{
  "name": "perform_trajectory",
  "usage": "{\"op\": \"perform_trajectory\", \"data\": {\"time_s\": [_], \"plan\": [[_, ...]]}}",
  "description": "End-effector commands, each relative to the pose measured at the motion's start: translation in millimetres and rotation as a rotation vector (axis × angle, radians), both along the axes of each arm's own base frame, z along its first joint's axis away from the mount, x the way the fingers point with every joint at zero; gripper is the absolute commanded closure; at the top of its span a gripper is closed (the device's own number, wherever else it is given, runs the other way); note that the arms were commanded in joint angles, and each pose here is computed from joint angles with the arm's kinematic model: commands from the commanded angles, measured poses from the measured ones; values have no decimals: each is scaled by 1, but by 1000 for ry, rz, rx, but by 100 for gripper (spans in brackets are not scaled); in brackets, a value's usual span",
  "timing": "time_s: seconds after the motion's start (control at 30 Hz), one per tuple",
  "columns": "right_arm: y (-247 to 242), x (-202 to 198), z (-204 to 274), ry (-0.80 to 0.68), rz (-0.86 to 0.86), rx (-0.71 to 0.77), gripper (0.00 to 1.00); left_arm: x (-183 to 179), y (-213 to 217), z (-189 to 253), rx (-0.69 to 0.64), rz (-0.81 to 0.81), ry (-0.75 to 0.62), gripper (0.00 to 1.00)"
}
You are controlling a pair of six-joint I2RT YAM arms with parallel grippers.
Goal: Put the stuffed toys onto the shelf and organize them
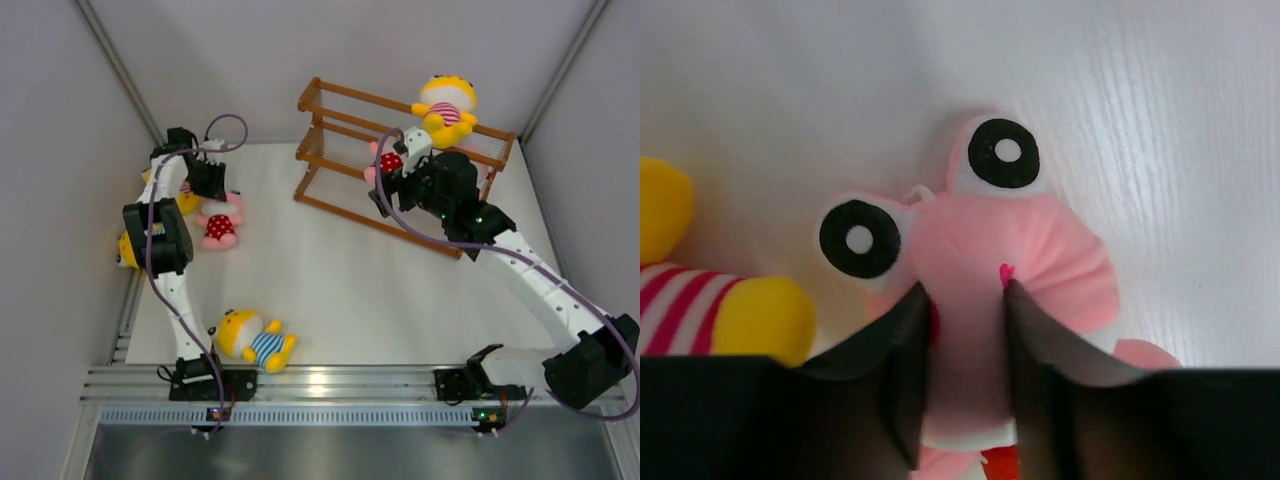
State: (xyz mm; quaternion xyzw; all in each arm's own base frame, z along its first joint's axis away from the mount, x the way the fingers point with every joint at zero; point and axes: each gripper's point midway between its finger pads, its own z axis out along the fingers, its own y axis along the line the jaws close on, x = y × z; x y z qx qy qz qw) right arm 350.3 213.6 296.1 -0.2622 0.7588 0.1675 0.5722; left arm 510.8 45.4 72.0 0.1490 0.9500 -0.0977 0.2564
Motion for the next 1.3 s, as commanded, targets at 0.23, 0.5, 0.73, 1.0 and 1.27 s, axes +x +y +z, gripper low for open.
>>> {"op": "perform_trajectory", "data": {"time_s": [0.23,0.5,0.73,1.0,1.27], "plan": [[34,-39,61,-119,140,55,19,-59,-47,59,-193,-56,-24,100],[120,-85,54,-264,390,-7,20,-112,-75,142,-328,42,-113,100],[232,-131,26,-335,610,-111,14,-154,-91,172,-353,37,-155,100],[291,-134,12,-356,674,-144,12,-175,-100,188,-380,10,-168,100],[313,-132,-24,-305,707,-195,13,-175,-103,194,-398,6,-176,100]]}}
